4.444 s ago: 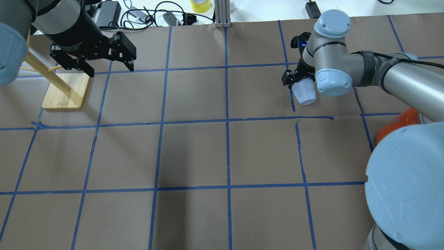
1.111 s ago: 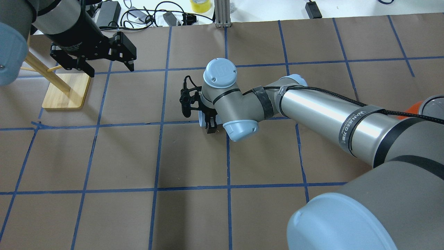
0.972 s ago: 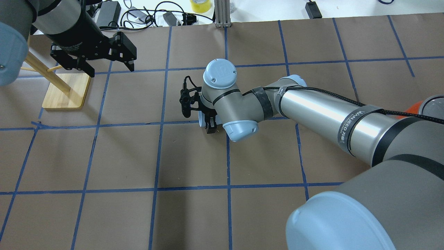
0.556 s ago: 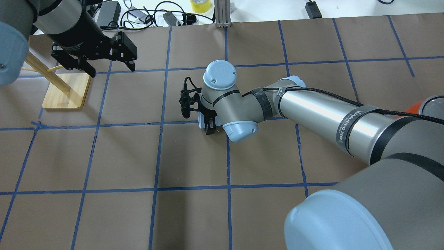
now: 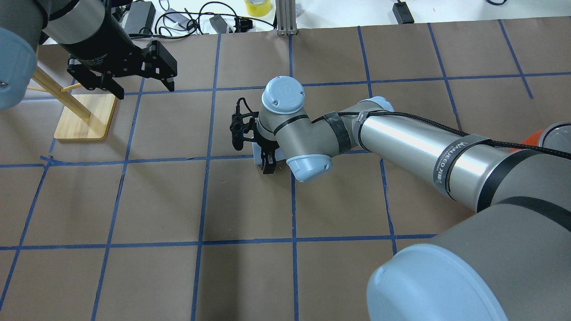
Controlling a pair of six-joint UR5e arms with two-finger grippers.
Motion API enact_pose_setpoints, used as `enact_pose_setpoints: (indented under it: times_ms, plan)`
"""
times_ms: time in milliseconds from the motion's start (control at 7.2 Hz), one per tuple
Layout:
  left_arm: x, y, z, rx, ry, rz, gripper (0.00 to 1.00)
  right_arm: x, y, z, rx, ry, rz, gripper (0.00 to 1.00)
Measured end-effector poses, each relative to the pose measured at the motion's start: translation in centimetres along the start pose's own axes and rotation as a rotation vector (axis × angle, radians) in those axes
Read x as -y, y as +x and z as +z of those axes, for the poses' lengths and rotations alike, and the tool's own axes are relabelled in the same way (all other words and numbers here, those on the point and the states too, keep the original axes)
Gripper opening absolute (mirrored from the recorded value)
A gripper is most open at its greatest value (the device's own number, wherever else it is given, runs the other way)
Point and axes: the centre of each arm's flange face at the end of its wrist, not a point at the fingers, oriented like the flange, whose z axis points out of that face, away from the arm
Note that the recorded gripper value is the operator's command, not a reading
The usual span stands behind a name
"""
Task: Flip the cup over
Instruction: 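Rotate the right wrist to tip the white cup onto its side, then grasp the cup's closed end with the left gripper while the right gripper releases and withdraws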
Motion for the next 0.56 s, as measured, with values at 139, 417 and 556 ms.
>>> enact_pose_setpoints:
  times_ms: [139, 417, 556]
  plan:
    - [0.1, 0.0, 0.2, -0.002, -0.004, 0.0, 1.0, -0.2, 0.1, -1.0, 0.002, -0.002, 0.018, 1.0]
    - [0.6, 0.4, 1.1, -0.047, -0.023, -0.002, 1.0, -0.8, 0.3, -5.2, 0.032, -0.005, 0.077, 1.0]
    - [1.1, 0.7, 2.0, -0.088, -0.041, -0.006, 1.0, -1.8, 0.8, -8.0, 0.056, -0.002, 0.115, 1.0]
